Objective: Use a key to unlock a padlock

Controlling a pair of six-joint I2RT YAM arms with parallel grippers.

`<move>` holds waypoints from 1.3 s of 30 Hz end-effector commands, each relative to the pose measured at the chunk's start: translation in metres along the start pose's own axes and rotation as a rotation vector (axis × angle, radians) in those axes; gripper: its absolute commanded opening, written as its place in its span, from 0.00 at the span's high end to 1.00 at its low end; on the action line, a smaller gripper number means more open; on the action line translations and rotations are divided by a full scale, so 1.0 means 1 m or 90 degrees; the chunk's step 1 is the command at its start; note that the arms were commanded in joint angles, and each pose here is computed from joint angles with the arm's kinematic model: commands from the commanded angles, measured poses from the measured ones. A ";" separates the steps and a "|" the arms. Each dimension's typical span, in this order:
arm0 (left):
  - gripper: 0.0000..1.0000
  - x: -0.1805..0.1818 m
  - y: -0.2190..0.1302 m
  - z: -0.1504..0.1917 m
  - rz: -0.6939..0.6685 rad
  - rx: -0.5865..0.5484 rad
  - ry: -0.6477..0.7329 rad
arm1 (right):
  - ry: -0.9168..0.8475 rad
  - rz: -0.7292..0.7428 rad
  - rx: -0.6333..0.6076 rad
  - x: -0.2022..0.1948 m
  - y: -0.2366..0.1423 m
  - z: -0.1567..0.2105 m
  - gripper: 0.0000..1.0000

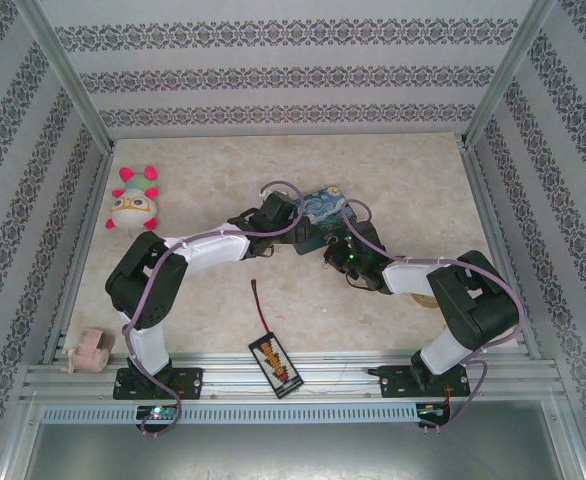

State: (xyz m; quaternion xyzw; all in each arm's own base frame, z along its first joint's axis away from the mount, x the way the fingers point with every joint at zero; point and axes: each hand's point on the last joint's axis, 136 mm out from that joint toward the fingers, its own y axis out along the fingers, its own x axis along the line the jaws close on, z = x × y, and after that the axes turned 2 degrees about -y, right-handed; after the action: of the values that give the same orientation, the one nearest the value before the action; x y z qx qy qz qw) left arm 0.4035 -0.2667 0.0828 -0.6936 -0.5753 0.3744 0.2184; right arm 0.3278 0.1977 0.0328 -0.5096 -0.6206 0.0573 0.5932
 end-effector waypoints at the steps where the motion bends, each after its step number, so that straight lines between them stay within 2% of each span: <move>1: 0.01 0.043 0.005 0.036 -0.082 0.078 0.013 | 0.031 0.013 -0.048 -0.009 -0.002 -0.017 1.00; 17: 0.01 0.048 0.005 0.037 -0.080 0.079 -0.006 | 0.070 0.018 -0.089 -0.014 0.000 -0.028 1.00; 30: 0.01 0.046 0.007 0.037 -0.070 0.083 -0.016 | 0.038 0.025 -0.091 -0.010 -0.007 -0.026 1.00; 34: 0.01 0.047 0.007 0.037 -0.071 0.086 -0.012 | -0.015 0.033 -0.061 -0.003 -0.010 -0.023 1.00; 39: 0.01 0.052 0.005 0.038 -0.087 0.086 0.001 | -0.064 0.075 -0.005 -0.013 -0.010 -0.011 1.00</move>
State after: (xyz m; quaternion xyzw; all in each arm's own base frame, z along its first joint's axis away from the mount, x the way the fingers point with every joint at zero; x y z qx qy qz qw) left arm 0.4030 -0.2637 0.0805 -0.6926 -0.5672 0.3956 0.2053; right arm 0.3346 0.1887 0.0390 -0.5331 -0.6223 0.0709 0.5689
